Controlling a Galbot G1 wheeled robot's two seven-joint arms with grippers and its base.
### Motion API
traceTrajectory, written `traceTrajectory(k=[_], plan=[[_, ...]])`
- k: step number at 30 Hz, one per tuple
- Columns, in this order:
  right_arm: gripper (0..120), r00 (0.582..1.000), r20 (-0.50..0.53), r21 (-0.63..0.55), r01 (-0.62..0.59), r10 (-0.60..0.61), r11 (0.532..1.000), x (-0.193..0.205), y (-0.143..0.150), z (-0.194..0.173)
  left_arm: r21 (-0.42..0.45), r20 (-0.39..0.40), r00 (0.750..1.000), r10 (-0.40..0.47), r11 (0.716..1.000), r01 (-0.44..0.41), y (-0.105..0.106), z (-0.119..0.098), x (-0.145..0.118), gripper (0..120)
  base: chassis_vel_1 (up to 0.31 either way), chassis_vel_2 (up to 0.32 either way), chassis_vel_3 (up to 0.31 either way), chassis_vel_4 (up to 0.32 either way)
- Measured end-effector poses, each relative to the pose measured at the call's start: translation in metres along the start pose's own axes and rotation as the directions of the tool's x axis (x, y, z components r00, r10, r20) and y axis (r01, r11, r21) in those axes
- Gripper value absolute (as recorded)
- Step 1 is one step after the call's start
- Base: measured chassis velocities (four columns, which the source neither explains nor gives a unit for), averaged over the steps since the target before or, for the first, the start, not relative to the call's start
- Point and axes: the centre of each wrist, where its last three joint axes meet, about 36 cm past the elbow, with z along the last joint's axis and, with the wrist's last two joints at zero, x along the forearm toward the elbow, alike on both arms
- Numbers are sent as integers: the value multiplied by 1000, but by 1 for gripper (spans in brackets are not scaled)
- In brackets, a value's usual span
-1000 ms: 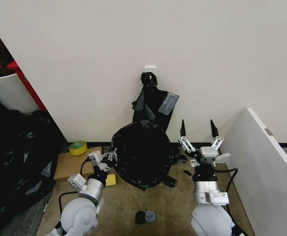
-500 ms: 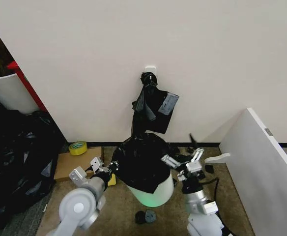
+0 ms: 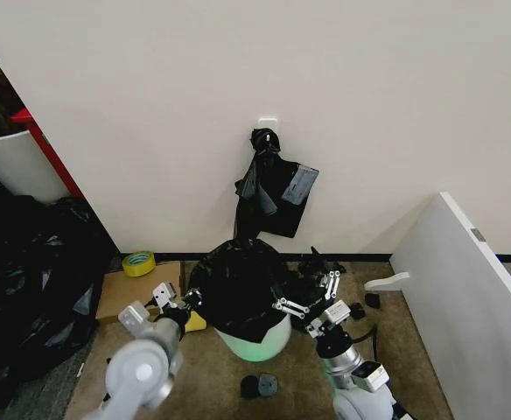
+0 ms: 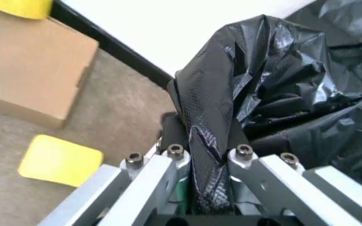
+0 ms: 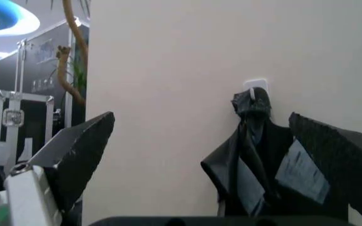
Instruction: Place the garbage bag over the trash bin.
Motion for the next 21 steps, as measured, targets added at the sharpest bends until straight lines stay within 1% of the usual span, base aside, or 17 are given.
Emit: traceTrajectory(k=[4, 5, 6, 8, 11, 13, 14, 17, 19, 20, 21], plan=[[100, 1000, -8, 17, 12, -12, 1000, 2, 2, 3, 3, -11, 1000, -19, 1000, 19, 6, 16, -6, 5, 0, 0, 0, 0], [100, 1000, -9, 19, 13, -13, 1000, 1, 2, 5, -1, 2, 1000, -20, 1000, 20, 10, 23, -8, 5, 0, 0, 0, 0], [100, 1000, -9, 19, 13, -13, 1000, 1, 2, 5, -1, 2, 1000, -20, 1000, 20, 10, 23, -8, 5, 0, 0, 0, 0], [100, 1000, -7, 23, 14, -14, 1000, 0, 2, 6, -8, 24, 1000, -15, 1000, 15, 14, 32, -10, 5, 0, 0, 0, 0], [100, 1000, -6, 31, 13, -13, 999, -2, 3, 8, 1, 43, 999, -2, 1000, 2, 16, 45, -6, 5, 0, 0, 0, 0], [100, 1000, -12, 38, 12, -11, 999, -1, 3, 9, -7, 62, 998, 6, 1000, -6, 19, 56, -2, 8, 0, 0, 0, 0], [100, 1000, -12, 38, 12, -11, 999, -1, 3, 9, -7, 62, 998, 6, 1000, -6, 19, 56, -2, 8, 0, 0, 0, 0], [100, 1000, -16, 42, 11, -10, 999, 0, 3, 9, -32, 73, 997, 9, 999, -7, 21, 64, 1, 20, 0, 0, 0, 0], [100, 1000, -18, 43, 11, -10, 999, 0, 2, 8, -39, 72, 997, 7, 999, -4, 22, 66, 2, 26, 0, 0, 0, 0], [100, 1000, -18, 44, 10, -9, 999, 0, 2, 8, -50, 68, 998, 6, 999, -3, 23, 69, 4, 32, 0, 0, 0, 0], [100, 1000, -18, 45, 10, -9, 999, 0, 2, 8, -54, 67, 998, 6, 999, -2, 23, 70, 5, 34, 0, 0, 0, 0]])
